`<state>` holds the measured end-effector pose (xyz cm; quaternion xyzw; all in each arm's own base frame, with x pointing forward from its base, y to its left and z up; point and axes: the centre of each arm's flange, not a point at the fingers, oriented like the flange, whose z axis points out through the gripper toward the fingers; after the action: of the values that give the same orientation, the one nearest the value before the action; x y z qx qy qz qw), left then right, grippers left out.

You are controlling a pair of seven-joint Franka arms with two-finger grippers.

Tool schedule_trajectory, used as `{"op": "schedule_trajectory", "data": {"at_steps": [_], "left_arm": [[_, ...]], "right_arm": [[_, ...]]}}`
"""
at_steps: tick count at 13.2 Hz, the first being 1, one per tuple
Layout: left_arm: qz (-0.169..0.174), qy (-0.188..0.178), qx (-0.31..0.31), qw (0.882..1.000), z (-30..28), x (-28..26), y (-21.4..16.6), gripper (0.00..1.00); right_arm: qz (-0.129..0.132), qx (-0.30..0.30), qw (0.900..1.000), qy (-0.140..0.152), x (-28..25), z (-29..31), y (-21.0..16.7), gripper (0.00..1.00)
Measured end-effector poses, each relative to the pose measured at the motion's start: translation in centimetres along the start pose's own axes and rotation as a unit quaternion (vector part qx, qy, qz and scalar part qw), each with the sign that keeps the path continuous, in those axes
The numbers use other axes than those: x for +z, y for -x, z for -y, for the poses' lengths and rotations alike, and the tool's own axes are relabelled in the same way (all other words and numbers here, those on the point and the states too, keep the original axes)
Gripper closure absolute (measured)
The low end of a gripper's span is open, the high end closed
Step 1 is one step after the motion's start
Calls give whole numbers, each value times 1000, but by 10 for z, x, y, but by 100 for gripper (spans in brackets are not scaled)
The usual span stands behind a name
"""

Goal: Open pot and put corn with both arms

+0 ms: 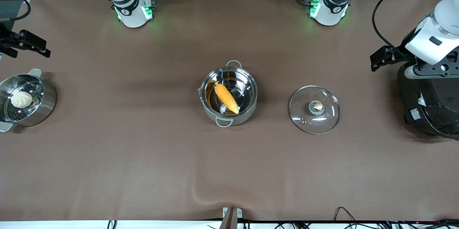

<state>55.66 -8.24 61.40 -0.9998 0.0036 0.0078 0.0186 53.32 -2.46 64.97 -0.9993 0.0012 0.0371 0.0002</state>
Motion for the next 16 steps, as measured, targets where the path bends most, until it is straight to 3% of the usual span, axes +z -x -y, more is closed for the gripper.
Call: {"op": "schedule_trajectory", "data": {"at_steps": [16], "left_arm": [[-17,1,-12,1000,13,-4,4,0]], "right_arm": [[0,0,1000,-1,0,0,0,0]]}}
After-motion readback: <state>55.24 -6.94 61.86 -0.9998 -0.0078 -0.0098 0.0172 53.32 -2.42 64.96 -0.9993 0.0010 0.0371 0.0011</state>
